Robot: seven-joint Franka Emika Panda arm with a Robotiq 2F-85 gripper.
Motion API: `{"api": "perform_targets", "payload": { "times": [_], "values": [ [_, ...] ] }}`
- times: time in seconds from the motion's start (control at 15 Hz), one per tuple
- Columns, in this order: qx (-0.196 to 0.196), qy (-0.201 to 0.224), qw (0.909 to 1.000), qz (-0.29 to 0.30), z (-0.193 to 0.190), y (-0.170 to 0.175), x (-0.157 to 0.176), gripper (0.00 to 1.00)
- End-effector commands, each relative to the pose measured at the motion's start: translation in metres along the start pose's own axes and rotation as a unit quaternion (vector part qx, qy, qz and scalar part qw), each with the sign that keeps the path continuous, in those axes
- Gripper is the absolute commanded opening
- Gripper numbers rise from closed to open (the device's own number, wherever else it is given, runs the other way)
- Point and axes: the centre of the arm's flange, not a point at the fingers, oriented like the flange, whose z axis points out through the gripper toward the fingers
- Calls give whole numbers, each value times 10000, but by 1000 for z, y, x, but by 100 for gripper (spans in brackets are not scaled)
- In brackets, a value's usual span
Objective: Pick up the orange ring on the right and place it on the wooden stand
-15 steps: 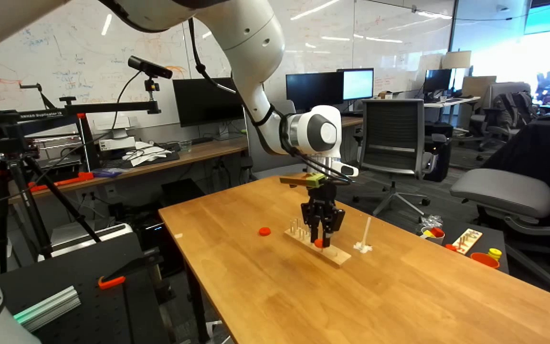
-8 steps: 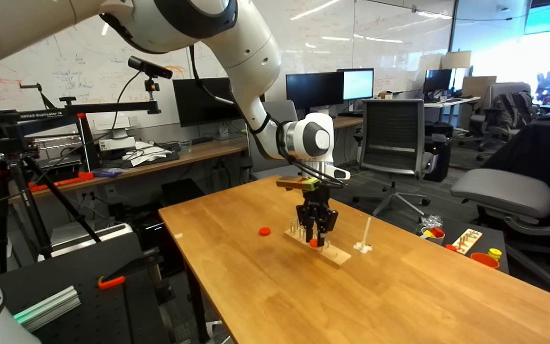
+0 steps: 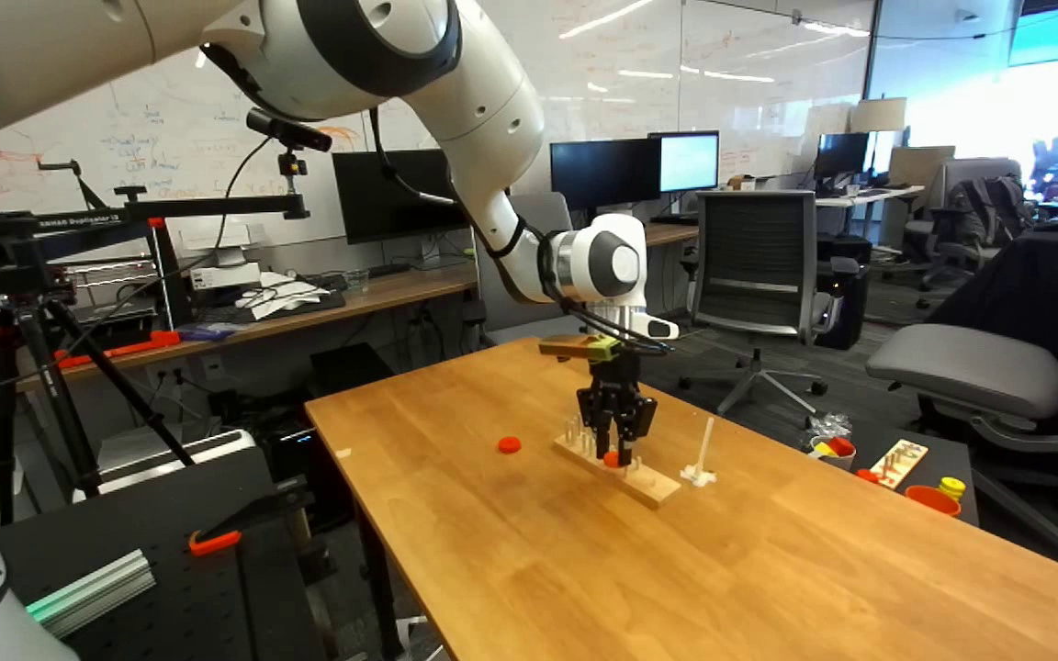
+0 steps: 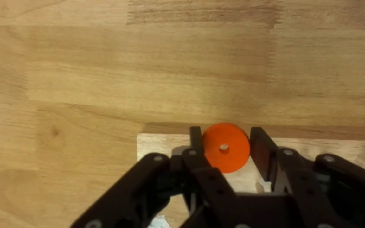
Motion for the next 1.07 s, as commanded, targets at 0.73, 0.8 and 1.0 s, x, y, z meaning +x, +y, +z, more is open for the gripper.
{"api": "perform_targets", "payload": {
  "times": [0.73, 0.8, 1.0],
  "values": [
    [-35, -44, 9998, 184, -7, 12, 20, 17],
    [-34, -53, 9998, 198, -6, 13, 20, 17],
    [-19, -114, 9996, 246, 0, 17, 19, 17]
  ]
}}
